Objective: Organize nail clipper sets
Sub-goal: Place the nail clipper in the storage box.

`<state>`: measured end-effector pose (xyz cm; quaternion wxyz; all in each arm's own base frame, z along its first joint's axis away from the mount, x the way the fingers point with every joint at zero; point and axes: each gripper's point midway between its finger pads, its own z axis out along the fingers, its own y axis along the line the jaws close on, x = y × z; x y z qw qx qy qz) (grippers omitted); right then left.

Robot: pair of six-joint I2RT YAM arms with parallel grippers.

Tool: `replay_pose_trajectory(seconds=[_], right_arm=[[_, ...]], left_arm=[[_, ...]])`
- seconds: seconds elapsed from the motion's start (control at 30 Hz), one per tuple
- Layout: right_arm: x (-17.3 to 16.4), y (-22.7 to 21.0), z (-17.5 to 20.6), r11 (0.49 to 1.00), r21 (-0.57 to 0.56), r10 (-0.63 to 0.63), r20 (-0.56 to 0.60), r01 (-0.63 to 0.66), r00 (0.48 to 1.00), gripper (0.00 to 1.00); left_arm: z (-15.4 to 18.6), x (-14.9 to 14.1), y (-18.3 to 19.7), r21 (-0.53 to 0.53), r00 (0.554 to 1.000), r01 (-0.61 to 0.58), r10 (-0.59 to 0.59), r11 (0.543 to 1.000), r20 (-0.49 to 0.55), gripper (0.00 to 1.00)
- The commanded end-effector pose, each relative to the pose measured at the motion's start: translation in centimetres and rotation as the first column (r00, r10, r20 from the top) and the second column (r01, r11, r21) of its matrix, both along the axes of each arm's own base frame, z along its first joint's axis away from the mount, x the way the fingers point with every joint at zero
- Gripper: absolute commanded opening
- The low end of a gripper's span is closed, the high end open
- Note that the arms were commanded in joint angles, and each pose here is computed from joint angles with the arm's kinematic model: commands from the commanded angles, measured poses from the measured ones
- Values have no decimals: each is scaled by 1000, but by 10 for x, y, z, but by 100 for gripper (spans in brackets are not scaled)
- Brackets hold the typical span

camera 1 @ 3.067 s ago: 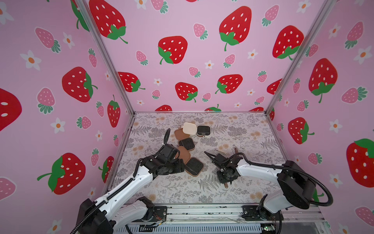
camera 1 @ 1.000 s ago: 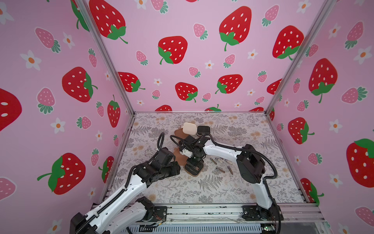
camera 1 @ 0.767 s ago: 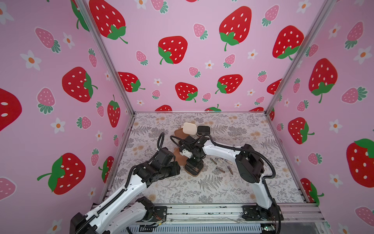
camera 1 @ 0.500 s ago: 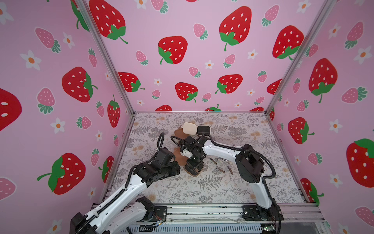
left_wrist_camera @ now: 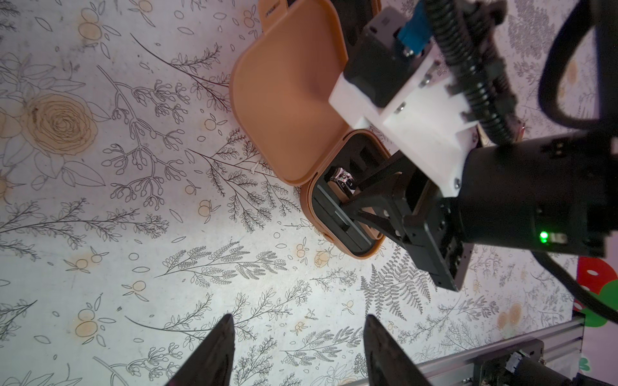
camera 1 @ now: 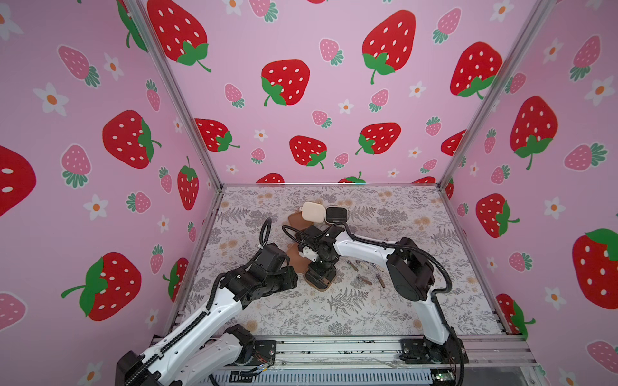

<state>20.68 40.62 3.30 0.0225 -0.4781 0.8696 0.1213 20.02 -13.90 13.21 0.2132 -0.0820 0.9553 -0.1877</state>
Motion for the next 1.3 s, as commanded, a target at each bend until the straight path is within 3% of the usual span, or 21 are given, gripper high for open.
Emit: replay_pose_trajectory(seconds=[0.0,0.63,0.77,1.1,1.27], right_arm=[[1,-3,-11,999,-44,12,12,-11,1000,15],[28,-2,-20,996,-46,-74,143,81,987,15],[27,-3,-23,995,-44,-86,141,93,986,15],[16,-22,-51,990,-91,-96,97,105,991,15],[6,-39,-72,983,-139,-109,66,117,992,15]], left_arm=[[-2,-3,8,30,1000,-21,21,999,-9,63],[-22,-13,5,-12,998,-28,27,1000,-63,61],[-31,-17,2,-23,995,-30,27,999,-100,55],[-47,-16,-10,-89,992,-44,33,995,-124,25],[-55,-17,-15,-126,990,-57,39,990,-138,20]])
